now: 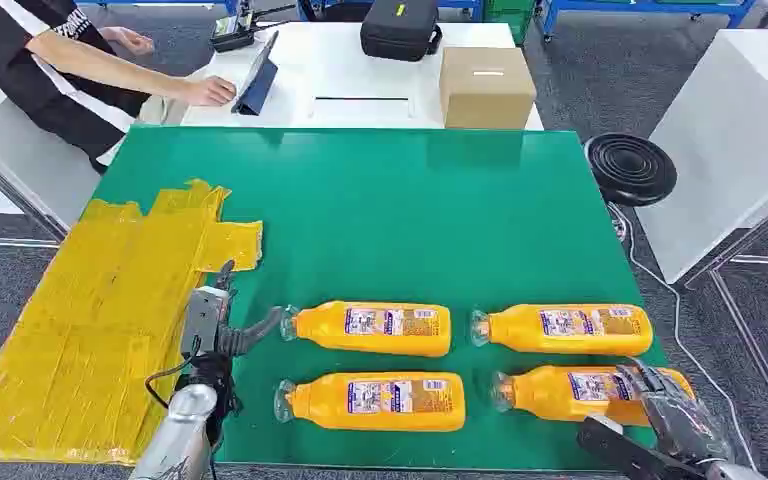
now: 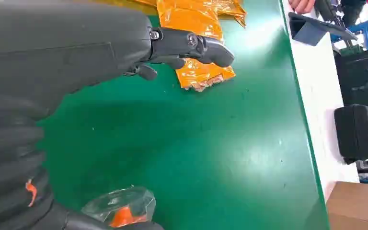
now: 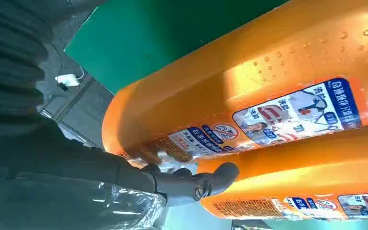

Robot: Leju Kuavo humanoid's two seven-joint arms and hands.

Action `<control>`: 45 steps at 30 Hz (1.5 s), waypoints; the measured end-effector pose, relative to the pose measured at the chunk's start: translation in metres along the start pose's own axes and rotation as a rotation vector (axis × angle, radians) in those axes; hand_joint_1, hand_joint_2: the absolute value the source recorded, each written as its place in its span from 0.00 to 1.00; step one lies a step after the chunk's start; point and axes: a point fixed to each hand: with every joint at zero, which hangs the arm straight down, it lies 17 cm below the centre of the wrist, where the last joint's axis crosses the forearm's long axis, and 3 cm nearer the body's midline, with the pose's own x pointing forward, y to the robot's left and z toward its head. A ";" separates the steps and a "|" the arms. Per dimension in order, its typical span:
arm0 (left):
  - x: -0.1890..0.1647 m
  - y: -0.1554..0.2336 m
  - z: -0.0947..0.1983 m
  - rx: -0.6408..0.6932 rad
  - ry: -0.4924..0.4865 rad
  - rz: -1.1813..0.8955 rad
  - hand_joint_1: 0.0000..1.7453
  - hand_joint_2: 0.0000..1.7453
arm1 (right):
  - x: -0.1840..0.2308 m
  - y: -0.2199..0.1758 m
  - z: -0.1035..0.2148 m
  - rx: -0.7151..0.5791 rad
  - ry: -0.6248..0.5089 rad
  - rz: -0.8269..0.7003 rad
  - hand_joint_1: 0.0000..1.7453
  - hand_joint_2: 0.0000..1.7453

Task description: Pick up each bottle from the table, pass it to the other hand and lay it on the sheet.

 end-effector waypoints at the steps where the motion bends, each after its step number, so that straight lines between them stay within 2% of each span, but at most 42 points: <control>1: -0.001 0.000 0.000 0.001 0.002 0.002 0.00 1.00 | 0.000 0.000 0.000 0.002 -0.001 0.002 0.00 1.00; 13: -0.005 -0.001 0.001 -0.001 0.010 0.006 0.00 1.00 | -0.001 0.000 0.000 0.019 -0.012 0.038 0.00 1.00; 30: -0.010 -0.003 -0.001 0.002 0.029 0.013 0.00 1.00 | -0.020 -0.007 -0.032 0.064 -0.011 0.108 0.00 1.00; 45: -0.010 -0.012 -0.005 -0.015 0.030 0.016 0.00 1.00 | -0.027 0.009 -0.039 0.134 -0.038 0.105 0.00 1.00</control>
